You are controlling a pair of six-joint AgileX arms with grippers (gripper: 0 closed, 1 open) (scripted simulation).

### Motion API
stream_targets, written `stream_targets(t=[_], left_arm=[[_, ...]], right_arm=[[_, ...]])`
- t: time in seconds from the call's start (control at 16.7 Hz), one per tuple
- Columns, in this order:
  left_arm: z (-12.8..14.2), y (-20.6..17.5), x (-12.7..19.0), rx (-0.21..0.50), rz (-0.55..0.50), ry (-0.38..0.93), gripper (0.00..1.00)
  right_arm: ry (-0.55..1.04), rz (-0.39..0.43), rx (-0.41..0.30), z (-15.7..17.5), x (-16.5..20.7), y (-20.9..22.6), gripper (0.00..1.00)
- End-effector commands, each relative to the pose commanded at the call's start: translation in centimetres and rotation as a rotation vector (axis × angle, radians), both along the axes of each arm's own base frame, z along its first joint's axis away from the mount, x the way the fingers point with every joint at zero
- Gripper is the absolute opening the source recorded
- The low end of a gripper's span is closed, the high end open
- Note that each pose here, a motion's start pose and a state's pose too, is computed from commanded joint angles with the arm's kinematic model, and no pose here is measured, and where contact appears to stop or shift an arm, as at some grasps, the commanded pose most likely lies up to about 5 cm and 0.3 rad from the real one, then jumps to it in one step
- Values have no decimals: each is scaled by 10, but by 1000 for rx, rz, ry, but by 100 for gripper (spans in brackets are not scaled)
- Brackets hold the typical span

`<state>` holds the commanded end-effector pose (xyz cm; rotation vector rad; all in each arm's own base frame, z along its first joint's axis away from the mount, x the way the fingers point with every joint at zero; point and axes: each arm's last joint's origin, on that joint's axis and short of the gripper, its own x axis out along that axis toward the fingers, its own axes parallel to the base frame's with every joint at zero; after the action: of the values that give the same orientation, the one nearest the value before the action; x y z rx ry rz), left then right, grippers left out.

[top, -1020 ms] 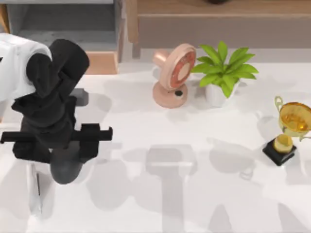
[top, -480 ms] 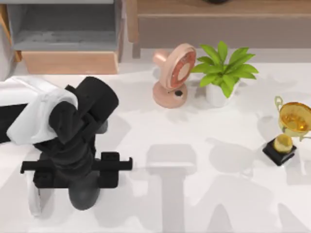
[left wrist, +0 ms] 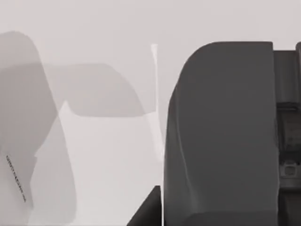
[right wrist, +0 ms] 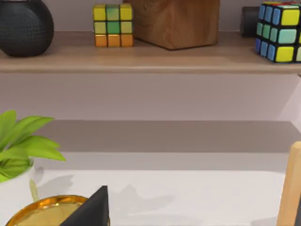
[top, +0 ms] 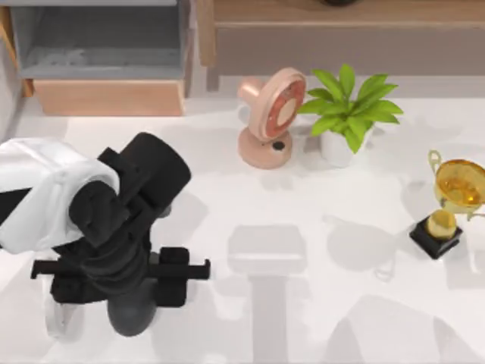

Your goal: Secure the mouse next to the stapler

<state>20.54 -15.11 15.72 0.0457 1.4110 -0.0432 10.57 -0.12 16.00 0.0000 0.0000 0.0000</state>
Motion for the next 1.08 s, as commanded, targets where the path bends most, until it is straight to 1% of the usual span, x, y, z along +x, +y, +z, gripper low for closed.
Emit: stream_targets(t=[0.24, 0.48, 0.84, 1.08], left_arm=[[-2, 2, 0, -7, 0, -20, 0], [-4, 3, 10, -29, 28, -20, 0], [-19, 3, 21, -10, 38, 50, 0], [-21, 4, 21, -6, 37, 56, 0]], right_arm=[[0, 0, 0, 0, 0, 0, 100], [0, 0, 0, 0, 0, 0, 100], [0, 0, 0, 0, 0, 0, 100], [0, 0, 0, 0, 0, 0, 100]])
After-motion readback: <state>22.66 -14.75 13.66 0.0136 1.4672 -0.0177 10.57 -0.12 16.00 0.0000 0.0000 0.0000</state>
